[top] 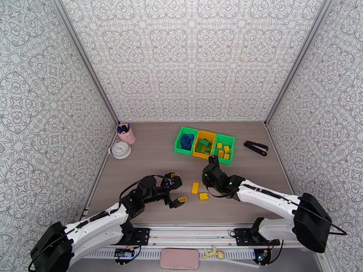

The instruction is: Sort the legos into containers by color

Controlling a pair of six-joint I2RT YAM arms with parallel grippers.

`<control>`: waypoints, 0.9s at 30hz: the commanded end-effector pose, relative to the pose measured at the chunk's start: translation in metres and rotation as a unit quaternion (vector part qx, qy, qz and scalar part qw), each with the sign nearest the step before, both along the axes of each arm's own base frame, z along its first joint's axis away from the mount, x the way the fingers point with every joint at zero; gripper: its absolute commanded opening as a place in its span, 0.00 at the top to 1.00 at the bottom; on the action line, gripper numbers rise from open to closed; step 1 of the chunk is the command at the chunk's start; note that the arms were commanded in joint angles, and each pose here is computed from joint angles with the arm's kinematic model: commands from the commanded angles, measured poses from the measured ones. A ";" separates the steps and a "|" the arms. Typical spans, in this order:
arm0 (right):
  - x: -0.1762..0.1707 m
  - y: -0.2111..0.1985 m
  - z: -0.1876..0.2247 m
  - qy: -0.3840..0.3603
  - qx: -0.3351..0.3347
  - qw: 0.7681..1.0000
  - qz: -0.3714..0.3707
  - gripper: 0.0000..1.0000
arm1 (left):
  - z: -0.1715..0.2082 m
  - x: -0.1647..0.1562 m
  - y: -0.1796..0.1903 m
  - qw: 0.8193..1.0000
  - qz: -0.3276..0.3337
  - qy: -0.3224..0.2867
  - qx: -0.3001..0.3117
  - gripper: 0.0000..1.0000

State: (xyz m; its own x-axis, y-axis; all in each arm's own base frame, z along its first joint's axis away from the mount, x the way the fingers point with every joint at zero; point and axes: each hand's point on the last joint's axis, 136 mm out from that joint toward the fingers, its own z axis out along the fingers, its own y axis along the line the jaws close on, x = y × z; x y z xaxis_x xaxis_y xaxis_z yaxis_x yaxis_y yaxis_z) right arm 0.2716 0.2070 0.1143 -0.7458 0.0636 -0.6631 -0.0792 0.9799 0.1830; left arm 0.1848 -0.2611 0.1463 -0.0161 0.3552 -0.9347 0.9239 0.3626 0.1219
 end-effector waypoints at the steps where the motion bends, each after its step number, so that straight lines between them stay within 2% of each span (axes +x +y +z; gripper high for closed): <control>1: 0.011 -0.010 0.012 -0.023 0.002 1.000 -0.015 1.00 | 0.003 -0.003 -0.003 1.000 -0.006 -0.002 -0.011 0.00; 7: 0.029 -0.014 0.033 -0.054 0.012 0.998 -0.021 1.00 | 0.007 0.003 -0.004 1.000 0.006 -0.008 -0.023 0.00; 11: 0.044 -0.013 0.046 -0.071 0.024 0.997 -0.018 0.94 | 0.011 0.007 -0.008 0.999 0.014 -0.005 -0.047 0.00; 13: 0.055 -0.013 0.049 -0.075 0.019 0.997 -0.016 0.96 | 0.012 0.009 -0.008 0.998 0.022 -0.002 -0.057 0.00; 15: 0.068 -0.011 0.055 -0.082 0.012 0.996 -0.012 1.00 | 0.012 0.010 -0.009 0.998 0.027 -0.003 -0.060 0.00; 21: 0.115 -0.003 0.068 -0.112 0.000 0.994 0.003 1.00 | 0.012 0.012 -0.011 0.997 0.040 -0.006 -0.063 0.00; 27: 0.169 0.006 0.063 -0.116 -0.024 0.993 0.005 1.00 | 0.013 0.013 -0.010 0.996 0.057 -0.005 -0.063 0.00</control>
State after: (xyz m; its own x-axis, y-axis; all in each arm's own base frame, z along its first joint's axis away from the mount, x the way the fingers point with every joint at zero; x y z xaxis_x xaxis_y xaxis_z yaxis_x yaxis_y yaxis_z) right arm 0.4156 0.2028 0.1654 -0.6057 0.0534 -0.7939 -0.0805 0.9885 0.1279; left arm 0.1951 -0.2736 0.1572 -0.0340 0.2509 -0.9674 0.8939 0.4405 0.0828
